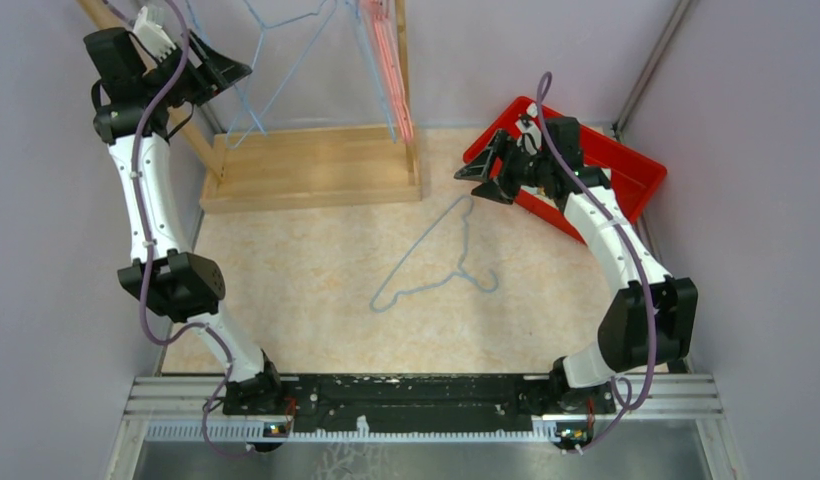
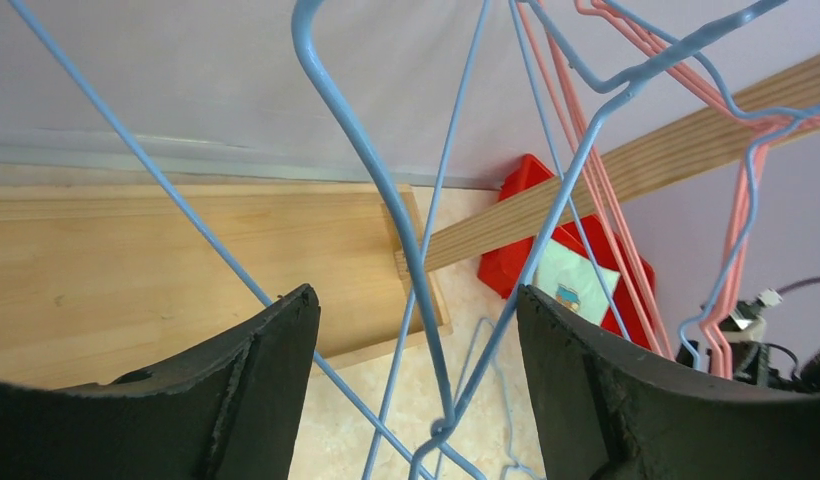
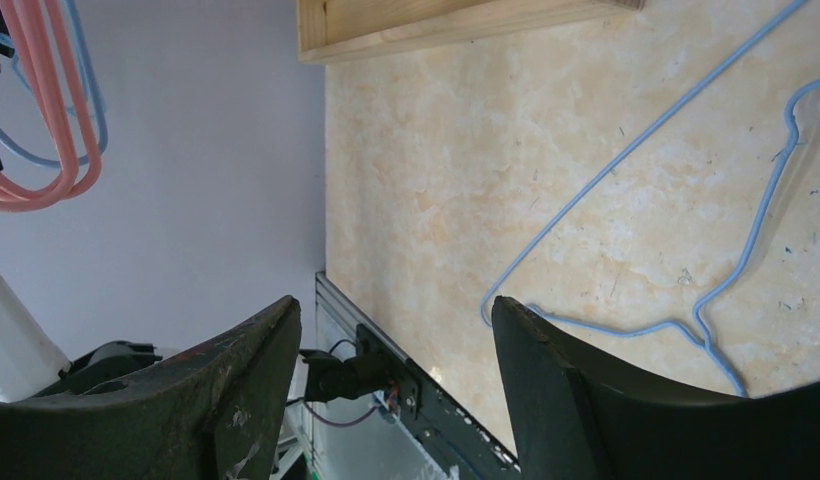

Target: Organize the hangers

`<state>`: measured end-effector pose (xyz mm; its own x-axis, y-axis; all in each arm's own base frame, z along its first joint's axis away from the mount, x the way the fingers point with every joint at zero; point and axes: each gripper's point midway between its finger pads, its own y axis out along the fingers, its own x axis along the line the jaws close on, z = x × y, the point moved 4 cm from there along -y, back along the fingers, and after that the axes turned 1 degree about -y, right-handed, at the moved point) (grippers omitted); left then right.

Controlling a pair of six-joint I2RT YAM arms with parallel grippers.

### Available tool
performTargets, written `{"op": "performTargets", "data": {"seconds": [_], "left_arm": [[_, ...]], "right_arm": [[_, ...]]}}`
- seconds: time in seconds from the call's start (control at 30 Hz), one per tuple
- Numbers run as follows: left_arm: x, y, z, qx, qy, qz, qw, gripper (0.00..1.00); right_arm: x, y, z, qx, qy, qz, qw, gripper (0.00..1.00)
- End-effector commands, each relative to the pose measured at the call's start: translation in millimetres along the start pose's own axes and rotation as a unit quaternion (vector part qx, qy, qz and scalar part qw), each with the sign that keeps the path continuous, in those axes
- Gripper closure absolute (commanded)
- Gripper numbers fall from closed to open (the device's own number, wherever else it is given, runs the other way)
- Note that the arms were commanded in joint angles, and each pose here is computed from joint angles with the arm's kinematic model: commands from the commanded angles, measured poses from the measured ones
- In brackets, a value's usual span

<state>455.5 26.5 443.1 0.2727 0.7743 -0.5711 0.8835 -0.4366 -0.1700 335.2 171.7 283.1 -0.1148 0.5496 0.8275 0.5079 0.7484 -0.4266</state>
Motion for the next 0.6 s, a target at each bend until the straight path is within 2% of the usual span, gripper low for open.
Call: {"op": "performTargets", "data": {"seconds": [0.0, 0.33, 0.47, 0.57], "left_arm": [[-13, -25, -20, -0.046, 0.05, -0.041, 0.997, 0.22], [-34, -48, -24, -0.078, 0.067, -0.044, 0.994, 0.21], [-33, -63, -24, -0.107, 0.078, -0.082, 0.988, 0.22], [-31, -74, -28, -0.151, 0.085, -0.11, 0.979, 0.26]], "right_arm": [[17, -9, -6, -0.017, -0.033, -0.028, 0.999, 0.29], [12, -6, -2, -0.007, -0.033, -0.028, 0.999, 0.29], [10, -5, 0, -0.002, -0.032, -0.03, 0.999, 0.29], [9, -4, -1, 0.001, -0.031, -0.032, 0.999, 0.29]]}}
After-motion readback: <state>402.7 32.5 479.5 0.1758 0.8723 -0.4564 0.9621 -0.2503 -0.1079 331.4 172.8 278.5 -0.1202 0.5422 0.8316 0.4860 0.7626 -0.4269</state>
